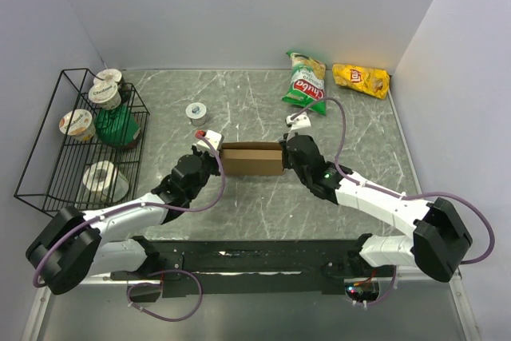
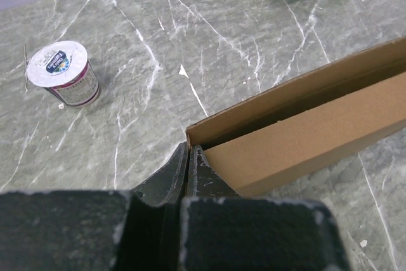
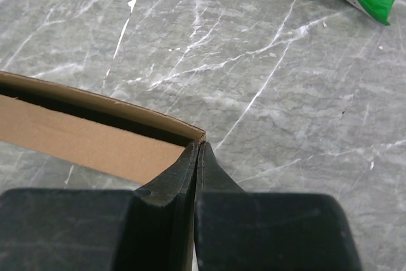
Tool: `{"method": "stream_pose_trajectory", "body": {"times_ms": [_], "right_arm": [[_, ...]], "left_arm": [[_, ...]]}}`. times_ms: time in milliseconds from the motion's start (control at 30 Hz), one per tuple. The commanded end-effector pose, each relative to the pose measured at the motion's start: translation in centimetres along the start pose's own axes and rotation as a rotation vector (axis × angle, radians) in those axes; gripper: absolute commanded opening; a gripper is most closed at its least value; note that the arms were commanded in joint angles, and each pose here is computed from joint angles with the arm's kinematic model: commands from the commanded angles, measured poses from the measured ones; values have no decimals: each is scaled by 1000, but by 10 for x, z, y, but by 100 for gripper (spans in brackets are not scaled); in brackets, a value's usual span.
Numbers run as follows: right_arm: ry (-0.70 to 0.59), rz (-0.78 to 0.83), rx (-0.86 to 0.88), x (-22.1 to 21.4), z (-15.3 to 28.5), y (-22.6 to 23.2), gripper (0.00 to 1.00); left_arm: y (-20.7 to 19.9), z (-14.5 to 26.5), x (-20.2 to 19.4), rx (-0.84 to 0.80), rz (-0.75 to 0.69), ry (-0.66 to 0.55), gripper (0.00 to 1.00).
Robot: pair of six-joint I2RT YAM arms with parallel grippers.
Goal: Fold the paper box
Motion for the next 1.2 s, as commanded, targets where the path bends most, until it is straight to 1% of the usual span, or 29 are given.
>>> {"method": "stream_pose_trajectory", "body": {"times_ms": [0,233,433,700,867,1033,1167], "right_arm": [[81,-77,152,-26,12,32,0],[79,-130,150,-37,10,34,0],[75,-146,164,-36,9,39,0],[77,-121,121,-58,9,24,0],[49,-88,126,-65,13,21,0],[65,-33,109,-75,11,18,0],[64,-34,93,-81,11,14,0]], "left_arm": [[-29,-2,18,-131,60,-59,1],[-31,-2,15,-122,71,-47,1],[-32,-2,13,-122,73,-43,1],[-32,-3,12,-108,79,-23,1],[-31,-3,12,-102,89,-24,1],[-31,-3,12,-104,86,-11,1],[-31,-4,12,-107,84,-6,1]]}}
Point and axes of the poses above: each gripper's point midway between its finger pads, its own z axis back along the fingers, its own y axis along the line the jaws close on, x = y × z, the point moved 4 cm from there along z, back along the fingers, and after that the axes turned 15 degrees about -z, right-handed, at the moved point
